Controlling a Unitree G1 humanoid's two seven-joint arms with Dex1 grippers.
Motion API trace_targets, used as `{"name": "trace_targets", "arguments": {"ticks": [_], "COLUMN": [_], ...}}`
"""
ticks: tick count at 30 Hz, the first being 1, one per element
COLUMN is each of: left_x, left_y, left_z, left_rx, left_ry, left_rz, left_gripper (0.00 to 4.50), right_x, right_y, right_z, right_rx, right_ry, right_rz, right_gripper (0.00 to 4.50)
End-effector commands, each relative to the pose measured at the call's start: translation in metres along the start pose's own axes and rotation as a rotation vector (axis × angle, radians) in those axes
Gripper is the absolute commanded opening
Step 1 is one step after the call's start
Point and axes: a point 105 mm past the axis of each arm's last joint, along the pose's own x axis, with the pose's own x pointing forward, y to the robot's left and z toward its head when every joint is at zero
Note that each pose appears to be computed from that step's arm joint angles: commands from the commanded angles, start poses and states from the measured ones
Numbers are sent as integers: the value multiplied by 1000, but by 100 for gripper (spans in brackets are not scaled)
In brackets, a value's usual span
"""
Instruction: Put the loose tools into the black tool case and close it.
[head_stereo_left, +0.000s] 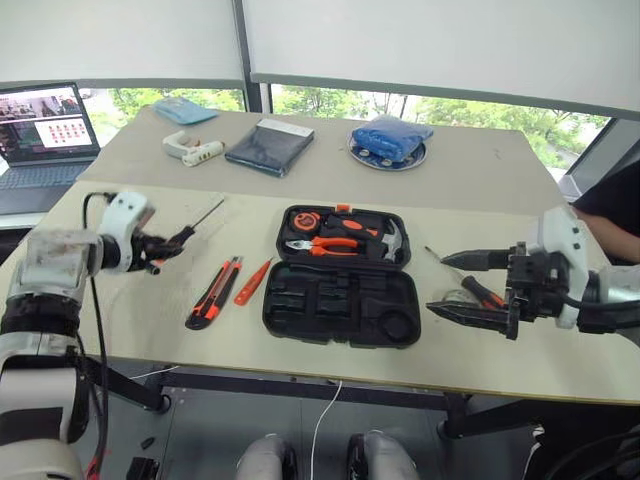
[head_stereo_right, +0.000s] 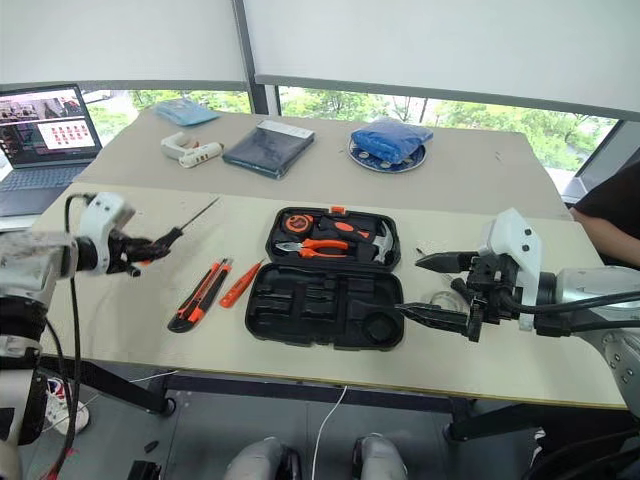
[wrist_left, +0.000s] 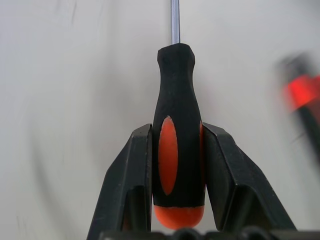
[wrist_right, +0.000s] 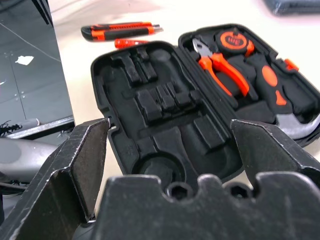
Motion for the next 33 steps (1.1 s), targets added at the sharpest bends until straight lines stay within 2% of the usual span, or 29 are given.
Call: {"name": "trace_targets", "arguments": {"ticks": [1,4,9,14,18,24,25,28,32,33], "left_x": [18,46,79,105,116,115,115,113,109,109], "left_y": [-65,-103,-131,-131,-138,-142,-141,-141,-145,-145], "left_z": [60,63,62,47,54,57,58,63,73,73], "left_rx": [335,524,615,659,617,627,632,625,588,586], "left_ry": [-109,-48,16,147,138,125,120,104,67,64], "left_rz": [-367,-542,-669,-623,-616,-648,-642,-641,-659,-661], "left_gripper": [96,96,96,96,96,96,146,234,377,348], "right_x": [-6,-6,-6,-6,-7,-7,-7,-6,-5,-5], "right_y": [-6,-5,-6,-7,-6,-6,-6,-5,-2,-2], "right_z": [5,0,-5,-5,-7,-7,-7,-8,-8,-8], "right_rx": [-70,-68,-67,-64,-54,-43,-42,-42,-38,-38], "right_ry": [-7,2,17,8,-4,-21,-22,-20,-26,-26], "right_rz": [-73,-99,-135,-167,-192,-214,-216,-211,-197,-196], "right_gripper": [450,450,450,450,450,450,450,450,450,450]}}
